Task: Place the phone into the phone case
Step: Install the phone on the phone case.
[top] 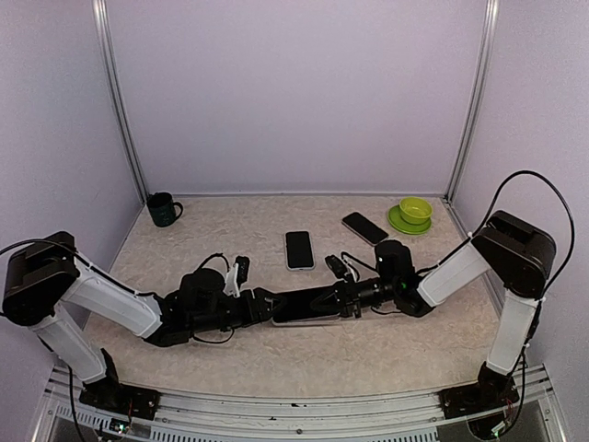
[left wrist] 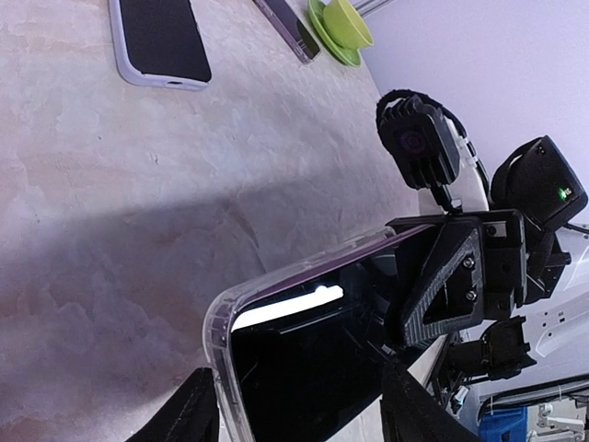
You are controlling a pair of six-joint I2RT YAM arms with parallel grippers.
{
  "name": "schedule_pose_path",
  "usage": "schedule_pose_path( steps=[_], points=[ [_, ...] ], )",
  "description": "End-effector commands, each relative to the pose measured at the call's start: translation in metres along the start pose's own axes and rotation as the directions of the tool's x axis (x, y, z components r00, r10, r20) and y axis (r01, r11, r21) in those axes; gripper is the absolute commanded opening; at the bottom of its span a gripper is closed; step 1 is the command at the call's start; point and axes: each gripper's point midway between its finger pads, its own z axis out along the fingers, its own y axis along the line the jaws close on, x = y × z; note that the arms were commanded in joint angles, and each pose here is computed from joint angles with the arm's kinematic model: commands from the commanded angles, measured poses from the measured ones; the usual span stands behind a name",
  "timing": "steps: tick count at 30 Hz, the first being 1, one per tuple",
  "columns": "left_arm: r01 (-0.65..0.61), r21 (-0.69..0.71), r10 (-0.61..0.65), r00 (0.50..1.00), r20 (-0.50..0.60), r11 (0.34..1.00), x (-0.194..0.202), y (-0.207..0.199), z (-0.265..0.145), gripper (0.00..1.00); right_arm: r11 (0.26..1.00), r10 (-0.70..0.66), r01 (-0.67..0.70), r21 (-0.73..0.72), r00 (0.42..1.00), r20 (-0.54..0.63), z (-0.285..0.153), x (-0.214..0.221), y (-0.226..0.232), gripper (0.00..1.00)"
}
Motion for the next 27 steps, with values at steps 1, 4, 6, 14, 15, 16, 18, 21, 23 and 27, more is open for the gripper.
schedule_pose_path(
  steps=[1, 4, 6, 14, 15, 16, 18, 21, 23, 27],
  points=[
    [-0.016, 0.156, 0.019, 1.000, -0.017, 0.988, 0.001, -0.038, 0.002, 0.59, 0.968, -0.204, 0.200, -0.149, 0.979, -0.011, -0.002, 0.002, 0.057, 0.00],
    [-0.011, 0.086, 0.010, 1.000, 0.012, 0.996, -0.003, -0.025, 0.003, 0.59, 0.969, -0.207, 0.205, -0.136, 0.978, -0.007, -0.003, 0.002, 0.057, 0.00],
    [-0.010, 0.050, 0.009, 1.000, 0.030, 0.999, -0.006, -0.019, 0.001, 0.59, 0.970, -0.209, 0.207, -0.130, 0.978, -0.005, -0.003, 0.003, 0.056, 0.00],
    [-0.015, 0.133, 0.012, 1.000, 0.025, 0.991, -0.004, -0.035, -0.001, 0.55, 0.968, -0.214, 0.211, -0.136, 0.977, -0.007, -0.002, 0.004, 0.054, 0.00],
    [-0.015, 0.157, 0.012, 1.000, 0.019, 0.987, -0.002, -0.038, -0.001, 0.55, 0.968, -0.215, 0.211, -0.138, 0.977, -0.008, -0.001, 0.004, 0.054, 0.00],
    [-0.014, 0.182, 0.011, 1.000, 0.015, 0.983, -0.001, -0.042, -0.002, 0.55, 0.967, -0.216, 0.213, -0.139, 0.976, -0.009, -0.001, 0.005, 0.054, 0.00],
    [-0.018, 0.235, 0.019, 1.000, 0.000, 0.972, 0.002, -0.052, -0.003, 0.54, 0.966, -0.219, 0.216, -0.141, 0.976, -0.010, -0.001, 0.005, 0.054, 0.00],
    [-0.025, 0.286, 0.032, 0.999, -0.018, 0.958, 0.006, -0.062, -0.002, 0.53, 0.964, -0.227, 0.222, -0.146, 0.974, -0.016, 0.000, 0.007, 0.055, 0.00],
    [-0.032, 0.304, 0.041, 0.999, -0.025, 0.952, 0.009, -0.066, -0.002, 0.52, 0.963, -0.232, 0.227, -0.147, 0.973, -0.017, 0.000, 0.008, 0.055, 0.00],
    [-0.042, 0.331, 0.055, 0.998, -0.031, 0.943, 0.011, -0.072, -0.003, 0.49, 0.961, -0.237, 0.232, -0.149, 0.971, -0.018, 0.001, 0.009, 0.054, 0.00]
  ],
)
